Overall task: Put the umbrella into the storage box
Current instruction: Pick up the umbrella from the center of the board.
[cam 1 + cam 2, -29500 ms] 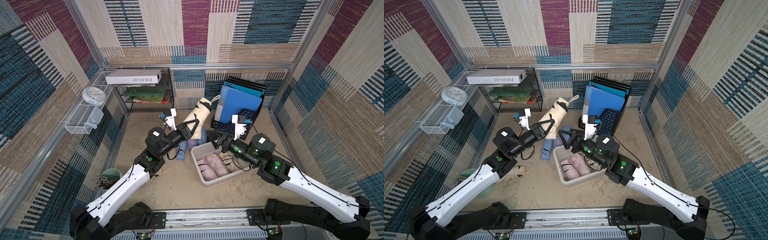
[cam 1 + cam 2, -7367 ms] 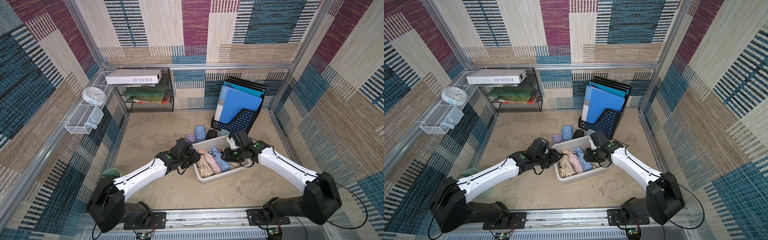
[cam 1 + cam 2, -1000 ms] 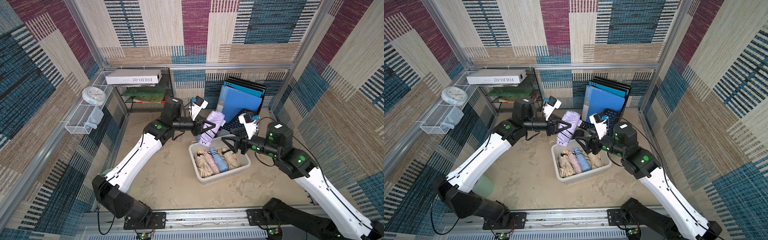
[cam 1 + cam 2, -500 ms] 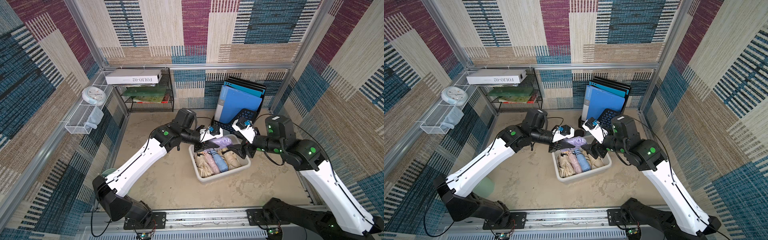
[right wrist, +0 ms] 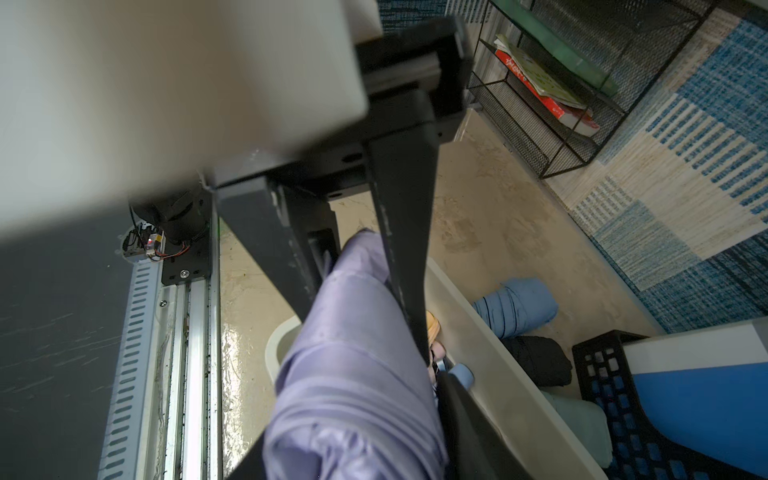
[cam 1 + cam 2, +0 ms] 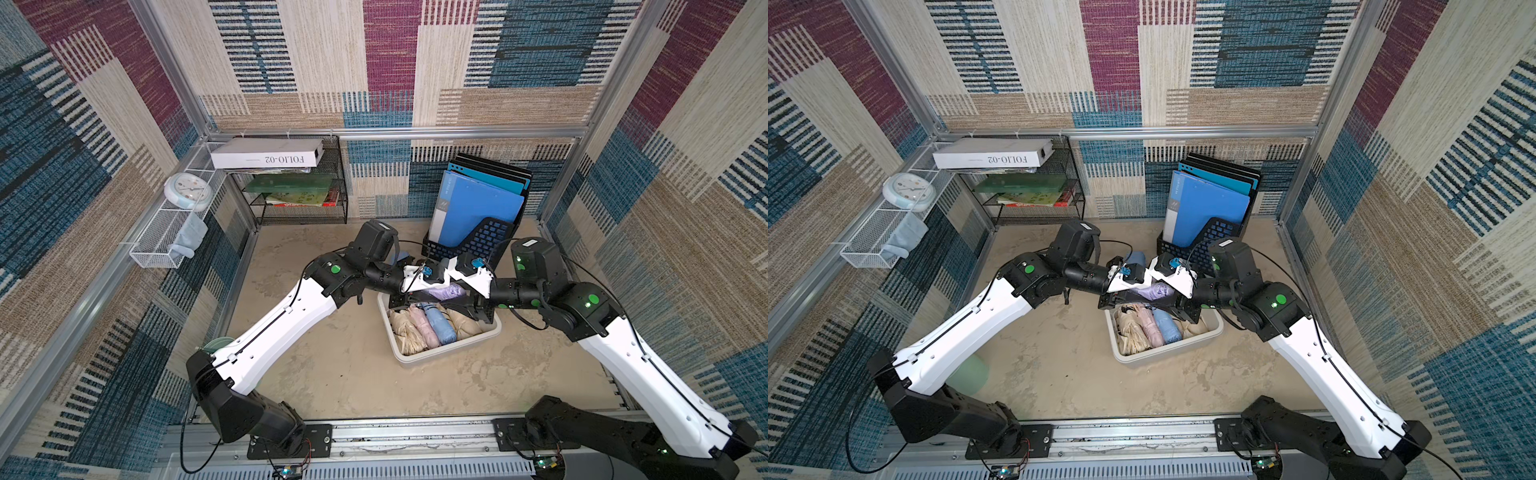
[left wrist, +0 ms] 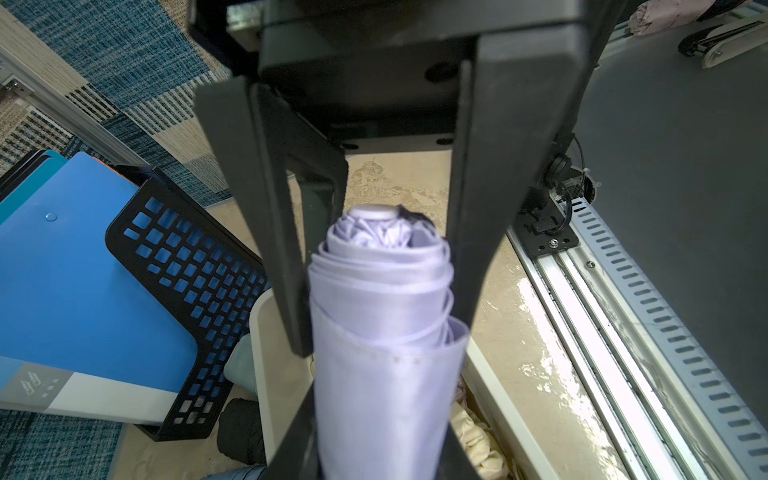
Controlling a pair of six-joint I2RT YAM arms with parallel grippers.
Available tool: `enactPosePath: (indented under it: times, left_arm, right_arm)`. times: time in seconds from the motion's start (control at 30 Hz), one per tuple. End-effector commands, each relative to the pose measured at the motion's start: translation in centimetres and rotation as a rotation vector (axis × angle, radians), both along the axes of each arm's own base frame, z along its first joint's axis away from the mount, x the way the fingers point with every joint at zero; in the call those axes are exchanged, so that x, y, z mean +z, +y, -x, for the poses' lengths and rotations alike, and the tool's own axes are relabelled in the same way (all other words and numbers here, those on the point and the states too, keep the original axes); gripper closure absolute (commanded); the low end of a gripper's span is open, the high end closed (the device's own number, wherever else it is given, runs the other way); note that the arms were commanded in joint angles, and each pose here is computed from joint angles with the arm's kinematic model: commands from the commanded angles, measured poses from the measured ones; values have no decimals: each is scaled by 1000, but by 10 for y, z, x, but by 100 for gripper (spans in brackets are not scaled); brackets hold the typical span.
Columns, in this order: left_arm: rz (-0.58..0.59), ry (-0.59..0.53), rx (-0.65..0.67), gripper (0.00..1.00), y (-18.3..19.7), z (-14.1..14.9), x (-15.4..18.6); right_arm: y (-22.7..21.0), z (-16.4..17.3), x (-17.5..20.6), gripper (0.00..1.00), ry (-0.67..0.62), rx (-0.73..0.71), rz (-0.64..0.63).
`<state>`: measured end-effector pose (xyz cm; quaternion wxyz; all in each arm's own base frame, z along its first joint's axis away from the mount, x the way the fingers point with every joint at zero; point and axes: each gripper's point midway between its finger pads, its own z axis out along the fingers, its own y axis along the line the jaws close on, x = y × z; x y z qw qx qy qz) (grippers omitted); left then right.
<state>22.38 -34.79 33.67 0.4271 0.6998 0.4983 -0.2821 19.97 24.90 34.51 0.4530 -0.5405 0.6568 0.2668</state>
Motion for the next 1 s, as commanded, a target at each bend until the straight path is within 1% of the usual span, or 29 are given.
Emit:
enactPosePath:
  times: [0.0,0.27,0.3,0.37,0.4,0.43,0.47,0.53,0.6,0.63,0.73,0.77,0.83,0.9,0.93,0.97]
  left_arm:
    - [49,-17,-46,100,-5,5,13]
    - [46,-24,-35,99,-3,5,17]
    - [45,-26,-29,88,-3,5,17]
    - [44,-32,-12,55,0,4,19]
    - [46,-42,0,39,1,3,21]
    - [51,-49,17,11,3,2,22]
    - [60,-64,42,1,5,0,24]
    - [85,-89,96,1,13,-1,33]
    - [147,-95,157,1,22,2,50]
    - [178,-88,207,1,28,1,58]
    - [329,31,358,1,44,2,79]
    - [398,113,434,1,50,-1,86]
    - [507,302,605,1,64,-12,86]
    - [610,573,814,1,80,-28,74]
    - [637,684,914,1,88,-34,65]
    - [665,834,1035,1,97,-41,50]
  right_arm:
    - [5,2,9,60,-60,49,-34]
    - [1,4,5,88,-104,44,-24]
    - [-1,4,6,92,-115,38,-29]
    - [-3,3,8,98,-136,19,-40]
    - [-5,1,9,100,-150,0,-48]
    - [-7,-1,11,100,-164,-20,-53]
    - [-9,-4,10,100,-176,-44,-57]
    - [-15,-8,7,100,-201,-90,-60]
    - [-21,-12,2,100,-235,-131,-56]
    - [-24,-15,1,100,-260,-150,-49]
    - [-31,-23,5,100,-364,-186,-22]
    - [-32,-26,7,100,-399,-190,-13]
    - [-32,-29,10,100,-461,-179,4]
    - [-31,-30,15,100,-544,-159,23]
    - [-31,-30,18,100,-584,-154,29]
    - [-30,-30,20,100,-633,-139,45]
